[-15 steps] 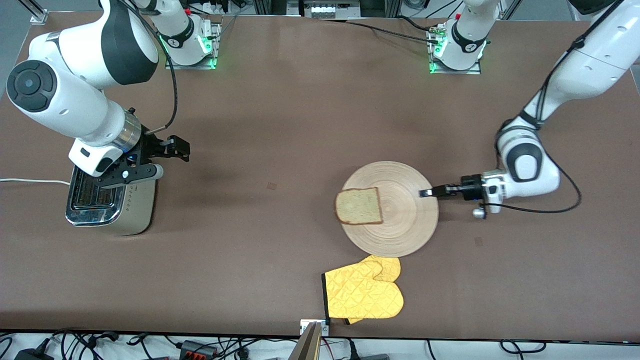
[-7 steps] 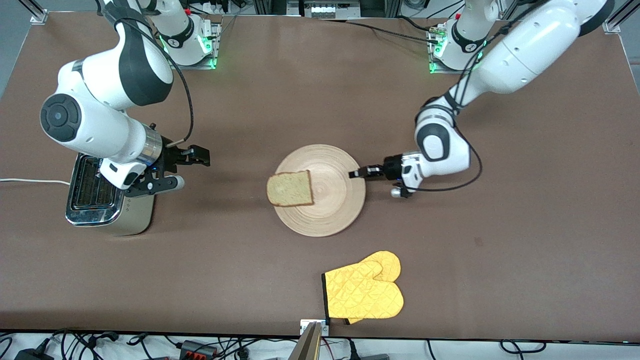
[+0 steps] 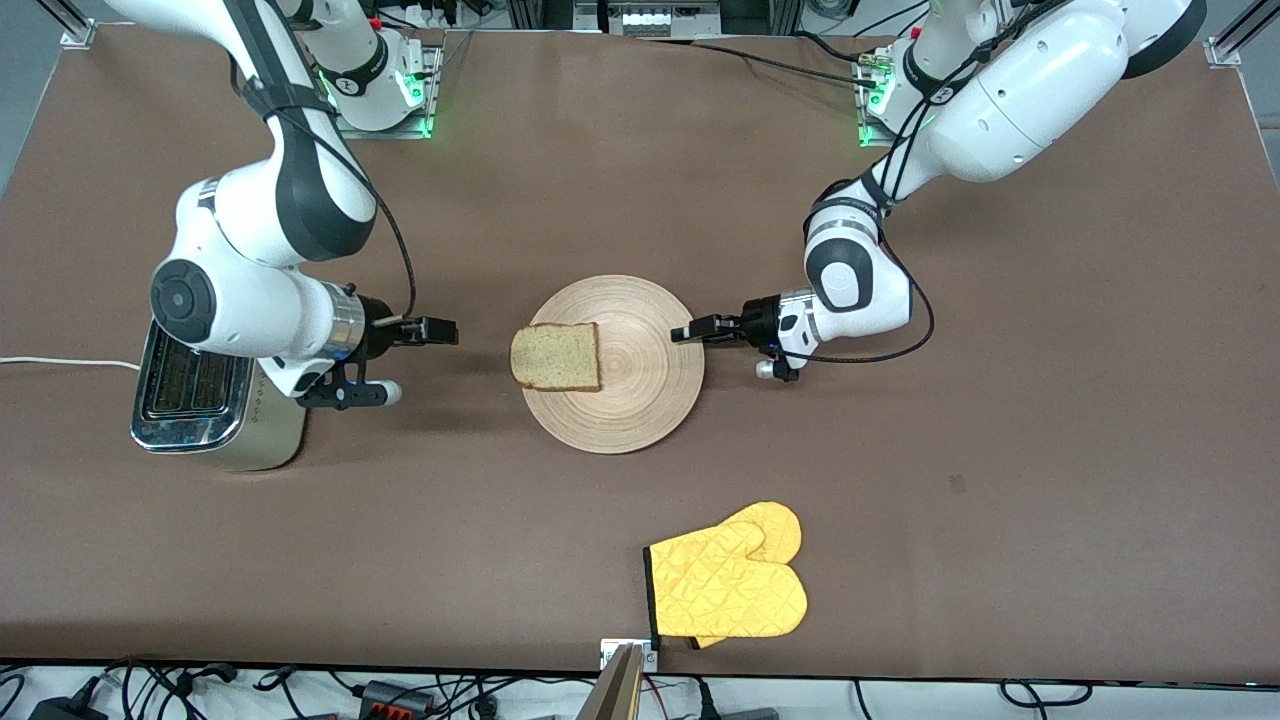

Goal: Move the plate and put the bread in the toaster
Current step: 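Push the plate further with the left gripper while the right gripper approaches, then lower the right gripper onto the bread while the left gripper draws back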

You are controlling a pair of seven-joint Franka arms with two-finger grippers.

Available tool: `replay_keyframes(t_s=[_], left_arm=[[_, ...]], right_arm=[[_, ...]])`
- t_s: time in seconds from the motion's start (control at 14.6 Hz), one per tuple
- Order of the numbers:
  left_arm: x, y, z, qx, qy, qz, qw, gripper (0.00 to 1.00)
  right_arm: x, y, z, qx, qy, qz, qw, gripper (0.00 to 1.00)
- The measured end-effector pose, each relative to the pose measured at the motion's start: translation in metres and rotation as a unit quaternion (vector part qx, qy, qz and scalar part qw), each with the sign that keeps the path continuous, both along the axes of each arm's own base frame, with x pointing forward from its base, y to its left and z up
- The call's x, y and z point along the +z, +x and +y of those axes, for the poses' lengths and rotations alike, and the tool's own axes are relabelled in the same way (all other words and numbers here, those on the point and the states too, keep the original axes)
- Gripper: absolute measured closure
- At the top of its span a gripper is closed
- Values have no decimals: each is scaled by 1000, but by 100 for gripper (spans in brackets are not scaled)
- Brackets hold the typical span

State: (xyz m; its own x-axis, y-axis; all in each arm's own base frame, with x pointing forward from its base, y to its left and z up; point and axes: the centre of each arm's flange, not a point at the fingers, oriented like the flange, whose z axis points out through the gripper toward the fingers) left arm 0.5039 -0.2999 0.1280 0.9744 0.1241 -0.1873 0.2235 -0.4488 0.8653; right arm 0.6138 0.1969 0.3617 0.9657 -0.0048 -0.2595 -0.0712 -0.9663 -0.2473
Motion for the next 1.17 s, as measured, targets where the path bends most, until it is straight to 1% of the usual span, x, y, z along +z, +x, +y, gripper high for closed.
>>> replay_keyframes(t_s=[0.07,0.14,0.21,0.34,0.41,0.55,0.62,0.82,0.96,1.1,1.17], left_arm=[[0,1,1,0,-1,0,1000,40],[1,2,2,2,-3,0,1000,28],[1,5,6,5,-4,-1,1000,20],[5,17,25,23,-4,-7,1000,1],[7,24,37,33,-5,-11,999,0],[14,37,57,44,-15,-23,999,0],[18,41,64,40,-25,-30,998,0],[28,56,99,-7,-43,-61,997,0],[33,69,143,-41,-49,-82,995,0],[38,80,198,-75,-43,-101,991,0],[41,84,226,-94,-37,-105,989,0]], right_arm=[[-7,1,0,-7,-1,6,1000,0],[-14,1,1,-13,-1,11,1000,0],[-22,2,2,-18,4,19,1000,0],[-40,1,6,-35,24,39,998,0],[-50,2,8,-43,34,48,997,0],[-69,3,12,-53,41,54,996,0],[-79,3,15,-58,44,57,996,0],[-110,2,29,-68,48,62,995,0],[-126,-1,42,-71,52,65,994,0],[-137,-5,53,-85,71,77,991,0],[-142,-7,56,-89,77,82,990,0]])
